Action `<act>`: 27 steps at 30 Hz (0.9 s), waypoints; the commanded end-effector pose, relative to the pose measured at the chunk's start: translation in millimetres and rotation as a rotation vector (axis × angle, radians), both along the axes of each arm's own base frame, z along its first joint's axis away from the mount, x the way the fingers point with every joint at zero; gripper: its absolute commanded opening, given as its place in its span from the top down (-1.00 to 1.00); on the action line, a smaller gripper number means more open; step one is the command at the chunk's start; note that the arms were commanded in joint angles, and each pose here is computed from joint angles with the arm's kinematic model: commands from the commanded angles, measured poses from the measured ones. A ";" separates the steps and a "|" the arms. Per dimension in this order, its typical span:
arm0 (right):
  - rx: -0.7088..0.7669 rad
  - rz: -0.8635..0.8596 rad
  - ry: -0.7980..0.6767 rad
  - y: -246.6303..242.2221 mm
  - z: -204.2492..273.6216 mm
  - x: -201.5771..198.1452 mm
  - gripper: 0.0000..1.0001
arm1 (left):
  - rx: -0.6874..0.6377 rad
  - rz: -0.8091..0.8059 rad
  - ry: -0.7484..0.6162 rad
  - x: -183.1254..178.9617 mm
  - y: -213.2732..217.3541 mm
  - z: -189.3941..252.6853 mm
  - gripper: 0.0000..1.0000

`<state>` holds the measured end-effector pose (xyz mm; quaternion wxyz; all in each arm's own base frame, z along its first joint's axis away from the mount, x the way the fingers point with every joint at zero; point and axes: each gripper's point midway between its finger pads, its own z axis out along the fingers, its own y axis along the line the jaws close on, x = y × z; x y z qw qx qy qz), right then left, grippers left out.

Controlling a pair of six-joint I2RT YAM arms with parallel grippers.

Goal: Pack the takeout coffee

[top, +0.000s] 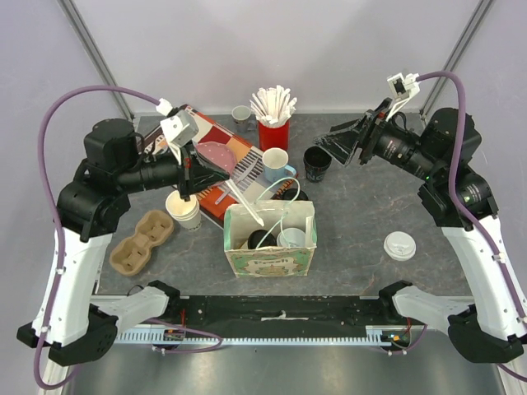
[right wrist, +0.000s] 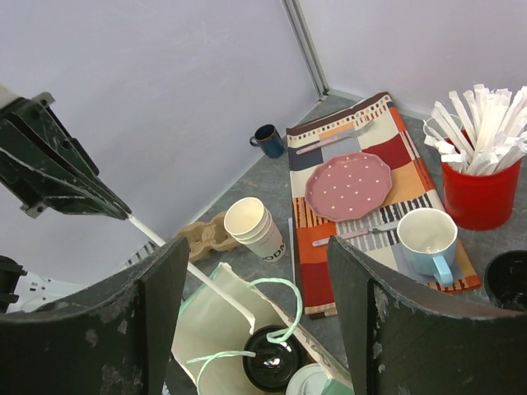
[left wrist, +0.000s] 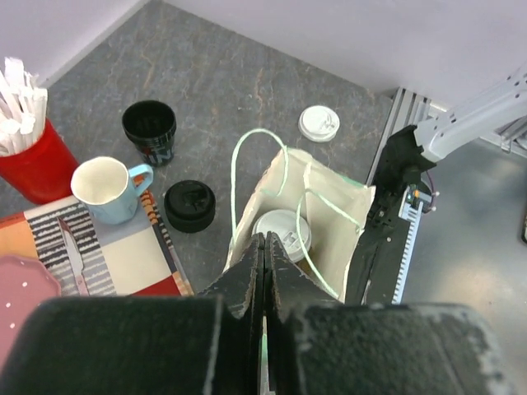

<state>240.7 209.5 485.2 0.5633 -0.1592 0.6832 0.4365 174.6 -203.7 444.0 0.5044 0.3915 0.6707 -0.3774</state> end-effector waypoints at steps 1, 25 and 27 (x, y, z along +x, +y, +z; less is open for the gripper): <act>0.003 -0.023 -0.026 -5.3 9.2 -1.5 -0.51 | 0.041 -0.027 -0.021 0.2 0.3 -27.5 0.96; -0.016 -0.017 0.010 -1.5 -6.9 5.2 -0.54 | 0.078 0.015 -0.097 17.9 -16.4 -21.0 -0.53; -0.018 -0.012 0.009 -0.3 -6.6 6.5 -0.54 | 0.075 0.031 -0.109 19.9 -14.4 -16.8 -0.52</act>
